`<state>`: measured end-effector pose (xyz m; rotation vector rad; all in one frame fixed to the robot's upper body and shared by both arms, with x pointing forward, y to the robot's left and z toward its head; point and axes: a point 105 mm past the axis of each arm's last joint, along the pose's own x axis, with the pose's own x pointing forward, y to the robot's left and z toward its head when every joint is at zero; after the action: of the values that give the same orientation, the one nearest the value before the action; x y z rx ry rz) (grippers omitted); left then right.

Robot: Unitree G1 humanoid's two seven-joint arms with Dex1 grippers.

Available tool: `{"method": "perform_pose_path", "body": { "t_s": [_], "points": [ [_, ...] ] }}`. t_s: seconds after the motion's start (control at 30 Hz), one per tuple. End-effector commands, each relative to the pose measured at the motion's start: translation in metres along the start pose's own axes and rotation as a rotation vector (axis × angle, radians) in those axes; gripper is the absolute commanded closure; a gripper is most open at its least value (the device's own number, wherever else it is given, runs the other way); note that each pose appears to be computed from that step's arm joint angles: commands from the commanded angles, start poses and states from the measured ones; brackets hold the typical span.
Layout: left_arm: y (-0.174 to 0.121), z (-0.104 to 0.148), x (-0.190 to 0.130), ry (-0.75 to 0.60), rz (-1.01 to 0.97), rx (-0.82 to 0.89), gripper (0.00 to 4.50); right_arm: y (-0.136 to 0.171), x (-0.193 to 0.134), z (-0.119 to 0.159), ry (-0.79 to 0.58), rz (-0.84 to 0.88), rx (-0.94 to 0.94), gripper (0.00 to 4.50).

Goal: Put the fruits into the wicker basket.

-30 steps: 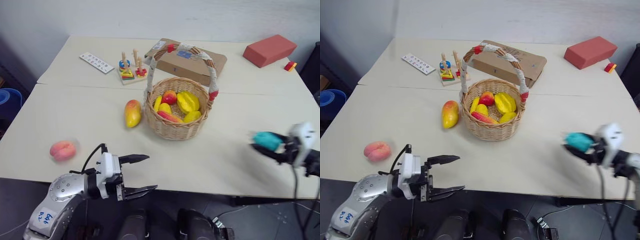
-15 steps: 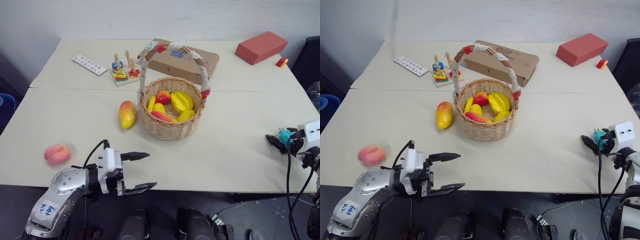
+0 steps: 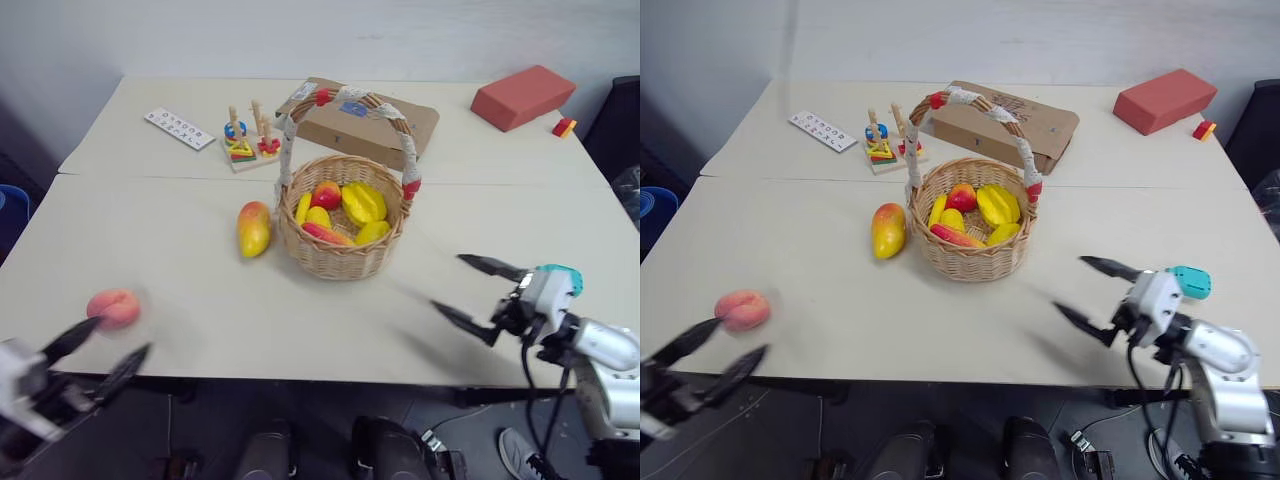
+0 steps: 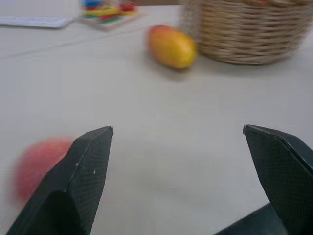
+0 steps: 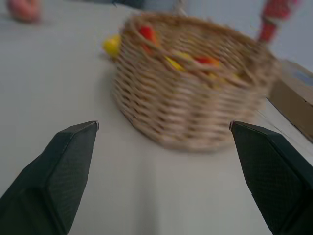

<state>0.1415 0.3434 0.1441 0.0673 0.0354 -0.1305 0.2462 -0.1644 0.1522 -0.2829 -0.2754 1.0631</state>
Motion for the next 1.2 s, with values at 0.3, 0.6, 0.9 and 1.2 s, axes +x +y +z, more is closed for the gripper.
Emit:
{"method": "perform_pose_path", "body": {
  "t_s": [0.3, 0.6, 0.9, 1.2],
  "points": [
    [0.093, -0.027, -0.103, 0.1, 0.491, -0.195, 0.0, 0.043, 0.023, 0.027, -0.156, 0.182, -0.043, 0.01],
    [0.033, 0.013, 0.024, 0.315, -0.121, 0.026, 0.0, 0.051, 0.027, 0.028, -0.162, 0.221, -0.041, 0.01],
    [0.034, 0.0, 0.085, 0.514, -0.28, 0.061, 0.0, 0.057, 0.031, 0.025, -0.137, 0.251, -0.012, 0.01],
    [0.026, 0.001, 0.107, 0.454, -0.389, 0.091, 1.07, 0.048, 0.032, 0.026, -0.118, 0.168, -0.021, 0.0]
  ]
}}
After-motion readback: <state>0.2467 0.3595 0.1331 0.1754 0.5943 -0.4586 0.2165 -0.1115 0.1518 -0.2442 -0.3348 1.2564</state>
